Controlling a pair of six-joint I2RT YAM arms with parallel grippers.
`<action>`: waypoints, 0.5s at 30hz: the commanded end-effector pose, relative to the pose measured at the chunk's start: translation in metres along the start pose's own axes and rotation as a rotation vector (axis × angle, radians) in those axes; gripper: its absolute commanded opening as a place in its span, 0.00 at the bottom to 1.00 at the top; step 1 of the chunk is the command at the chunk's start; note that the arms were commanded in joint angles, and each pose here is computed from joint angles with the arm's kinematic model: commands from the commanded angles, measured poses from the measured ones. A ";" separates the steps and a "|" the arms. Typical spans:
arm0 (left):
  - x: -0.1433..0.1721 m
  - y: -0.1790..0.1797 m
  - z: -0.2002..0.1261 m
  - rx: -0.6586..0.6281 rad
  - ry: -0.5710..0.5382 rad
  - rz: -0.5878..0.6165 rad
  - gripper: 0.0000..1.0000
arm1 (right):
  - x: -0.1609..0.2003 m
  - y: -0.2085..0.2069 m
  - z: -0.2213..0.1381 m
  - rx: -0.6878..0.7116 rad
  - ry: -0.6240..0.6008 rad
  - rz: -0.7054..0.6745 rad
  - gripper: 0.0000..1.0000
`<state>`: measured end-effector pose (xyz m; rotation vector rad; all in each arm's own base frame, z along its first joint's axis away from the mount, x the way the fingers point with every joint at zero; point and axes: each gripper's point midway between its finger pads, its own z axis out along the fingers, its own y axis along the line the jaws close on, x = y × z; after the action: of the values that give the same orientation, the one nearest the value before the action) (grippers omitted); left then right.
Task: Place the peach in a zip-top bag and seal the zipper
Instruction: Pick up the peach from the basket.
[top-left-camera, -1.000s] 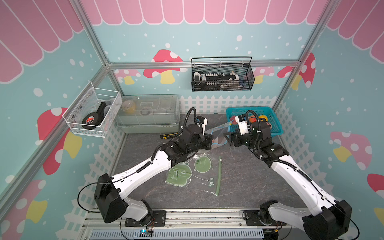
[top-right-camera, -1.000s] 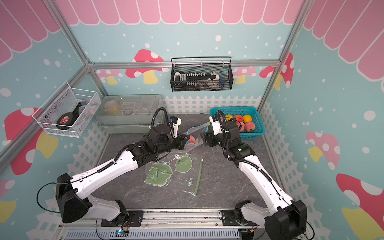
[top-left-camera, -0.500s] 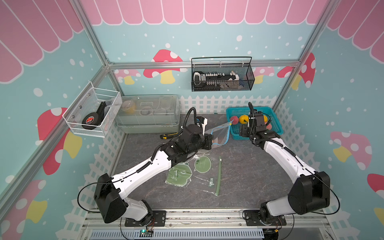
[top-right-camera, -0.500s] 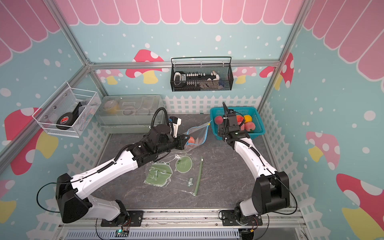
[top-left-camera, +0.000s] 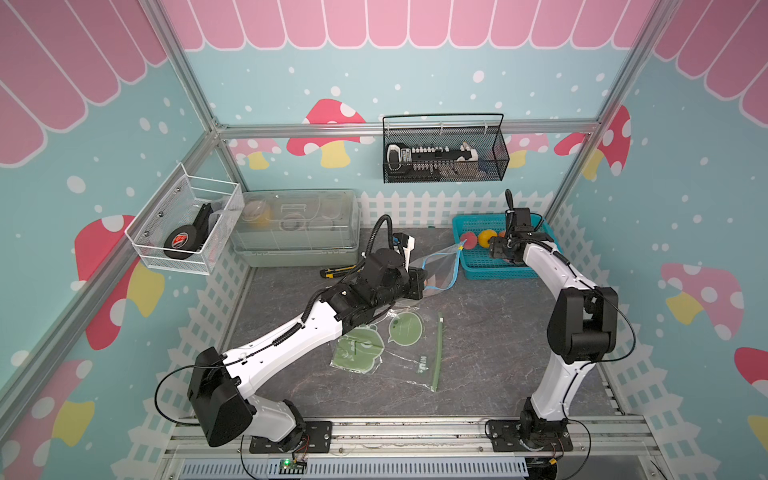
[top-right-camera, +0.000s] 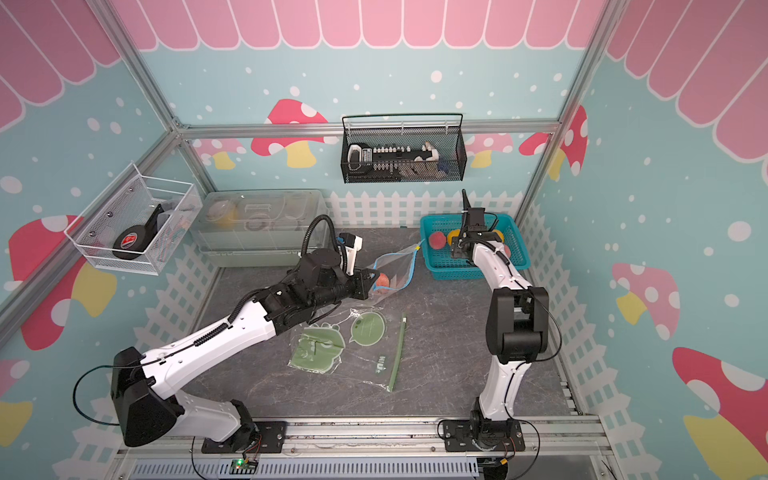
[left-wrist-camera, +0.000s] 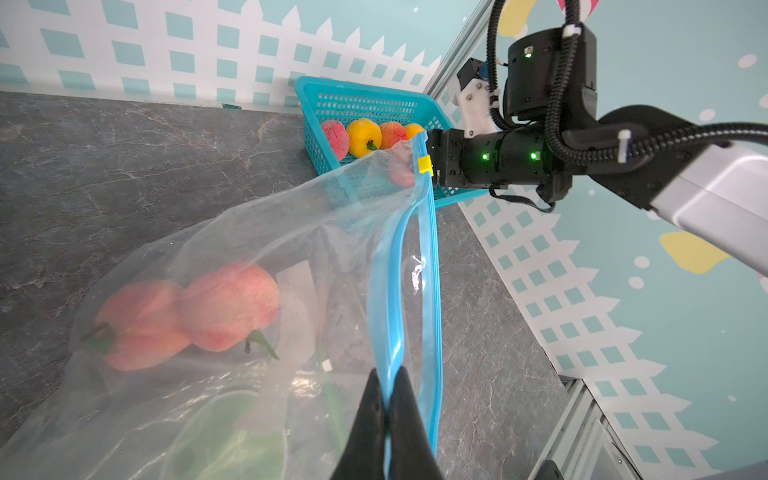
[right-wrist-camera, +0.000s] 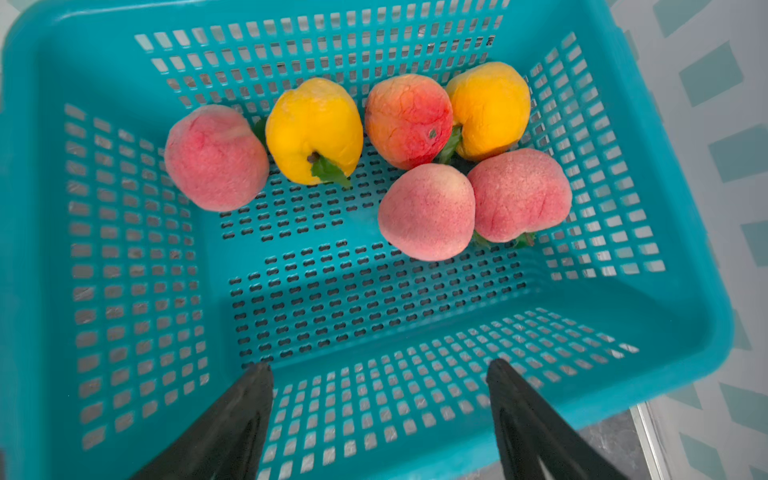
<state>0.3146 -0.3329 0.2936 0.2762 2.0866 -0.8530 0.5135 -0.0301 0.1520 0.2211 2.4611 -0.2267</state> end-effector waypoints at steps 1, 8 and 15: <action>-0.009 -0.005 -0.010 0.014 -0.037 0.000 0.00 | 0.010 -0.014 0.020 0.019 0.090 0.002 0.83; -0.008 -0.004 -0.009 0.012 -0.036 0.000 0.00 | 0.010 -0.022 0.054 -0.005 0.163 0.012 0.84; -0.008 -0.003 -0.010 0.007 -0.039 -0.001 0.00 | 0.009 -0.025 0.077 0.007 0.193 0.017 0.84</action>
<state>0.3146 -0.3328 0.2933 0.2753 2.0870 -0.8523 0.5475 -0.0690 0.0968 0.2842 2.6090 -0.2187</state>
